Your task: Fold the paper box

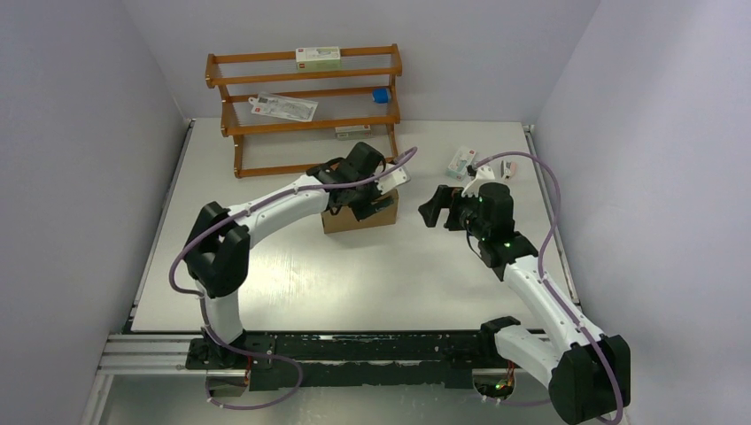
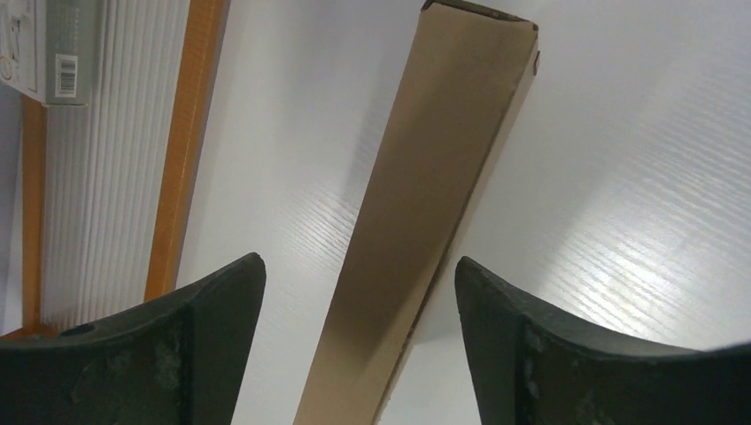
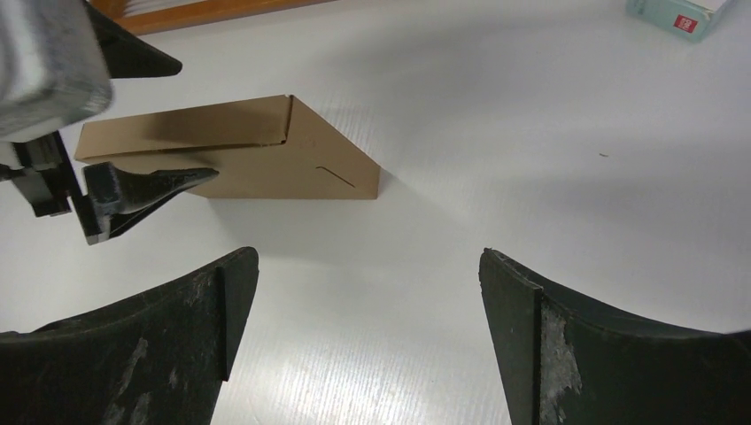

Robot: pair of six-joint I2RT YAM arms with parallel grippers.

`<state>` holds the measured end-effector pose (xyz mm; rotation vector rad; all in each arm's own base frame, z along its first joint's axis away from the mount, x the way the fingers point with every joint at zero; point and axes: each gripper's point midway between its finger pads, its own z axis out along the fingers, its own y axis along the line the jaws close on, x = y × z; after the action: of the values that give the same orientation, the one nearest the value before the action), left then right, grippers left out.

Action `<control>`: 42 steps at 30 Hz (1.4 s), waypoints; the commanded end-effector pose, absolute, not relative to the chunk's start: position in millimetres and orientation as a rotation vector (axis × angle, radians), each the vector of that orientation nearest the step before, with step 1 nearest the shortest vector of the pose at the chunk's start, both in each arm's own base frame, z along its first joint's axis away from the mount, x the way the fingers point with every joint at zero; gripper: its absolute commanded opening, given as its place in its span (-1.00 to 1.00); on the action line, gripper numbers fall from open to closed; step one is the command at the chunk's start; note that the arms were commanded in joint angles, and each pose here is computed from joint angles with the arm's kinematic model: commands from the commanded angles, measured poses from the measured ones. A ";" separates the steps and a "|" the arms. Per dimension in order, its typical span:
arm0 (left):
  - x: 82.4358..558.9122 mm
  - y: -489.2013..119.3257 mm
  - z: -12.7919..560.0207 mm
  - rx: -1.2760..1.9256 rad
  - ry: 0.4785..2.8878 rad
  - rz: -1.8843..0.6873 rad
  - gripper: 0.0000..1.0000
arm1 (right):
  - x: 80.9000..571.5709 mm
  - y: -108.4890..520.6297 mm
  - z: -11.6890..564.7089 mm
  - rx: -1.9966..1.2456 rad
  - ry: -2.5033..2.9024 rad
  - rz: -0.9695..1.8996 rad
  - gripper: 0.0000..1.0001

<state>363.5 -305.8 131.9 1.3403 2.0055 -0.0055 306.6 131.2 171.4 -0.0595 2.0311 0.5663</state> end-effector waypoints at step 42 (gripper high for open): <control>213.1 -309.8 45.2 1.061 1.954 0.639 0.36 | 272.1 43.5 248.6 0.287 1.775 0.205 0.93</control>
<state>221.0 -309.7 49.9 1.1371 1.9565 0.6139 277.1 46.4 233.0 0.2798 1.8178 0.2019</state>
